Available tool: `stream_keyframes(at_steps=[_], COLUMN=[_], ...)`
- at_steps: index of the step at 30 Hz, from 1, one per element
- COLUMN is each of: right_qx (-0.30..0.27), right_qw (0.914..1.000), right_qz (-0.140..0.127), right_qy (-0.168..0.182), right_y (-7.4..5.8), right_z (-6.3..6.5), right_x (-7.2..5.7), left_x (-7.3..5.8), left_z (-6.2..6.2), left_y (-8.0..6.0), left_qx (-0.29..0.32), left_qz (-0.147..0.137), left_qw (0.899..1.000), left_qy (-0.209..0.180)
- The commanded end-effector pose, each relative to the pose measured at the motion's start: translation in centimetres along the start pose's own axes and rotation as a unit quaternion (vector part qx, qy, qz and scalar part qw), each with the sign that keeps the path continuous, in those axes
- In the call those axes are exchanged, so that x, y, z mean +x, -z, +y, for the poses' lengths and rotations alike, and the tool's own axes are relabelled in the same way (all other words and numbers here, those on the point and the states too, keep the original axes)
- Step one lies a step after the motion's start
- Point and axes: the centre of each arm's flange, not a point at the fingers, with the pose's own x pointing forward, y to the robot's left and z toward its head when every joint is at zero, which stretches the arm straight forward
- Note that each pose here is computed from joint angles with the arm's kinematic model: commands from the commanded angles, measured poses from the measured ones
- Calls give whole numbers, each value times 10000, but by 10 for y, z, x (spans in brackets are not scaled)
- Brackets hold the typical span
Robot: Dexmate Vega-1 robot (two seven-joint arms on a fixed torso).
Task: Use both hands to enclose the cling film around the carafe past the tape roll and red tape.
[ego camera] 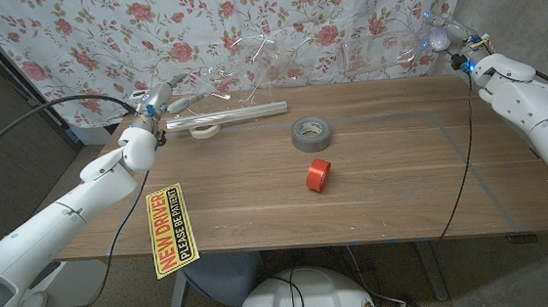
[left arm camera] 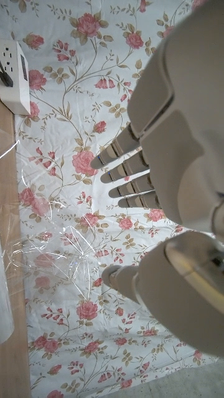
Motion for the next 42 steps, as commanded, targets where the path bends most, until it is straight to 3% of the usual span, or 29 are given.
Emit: stream_keyframes(at_steps=[1,5,8,18,21,23,28,35,38,40,42], right_qx=[-31,-7,-4,-2,-130,-132,-16,-20,-22,-21,-25], right_qw=[10000,10000,10000,10000,9999,9999,10000,9999,9999,9999,9999], right_qz=[-6,-24,-26,-32,-13,-4,2,23,11,8,8], right_qy=[-8,-6,-1,-7,-25,-65,-95,-112,-110,-113,-124], right_y=[-2,-2,-2,-2,-2,-2,-1,1,1,0,0], right_z=[0,0,1,3,6,8,9,12,12,13,13], right_x=[-2,-2,-3,-2,-2,-2,0,-1,-2,-2,-2], left_x=[5,9,11,15,18,17,21,26,35,37,42], left_z=[4,-2,-6,-2,-1,-1,-1,2,1,-1,-2], left_y=[4,7,7,8,6,7,10,5,7,6,11], left_qx=[662,874,1080,1272,1401,1418,1506,1831,1876,1963,1819], left_qz=[60,66,91,43,173,95,182,129,195,118,216], left_qw=[9976,9949,9934,9910,9867,9875,9850,9795,9756,9738,9764], left_qy=[196,493,384,416,802,680,821,826,1121,1140,1147])
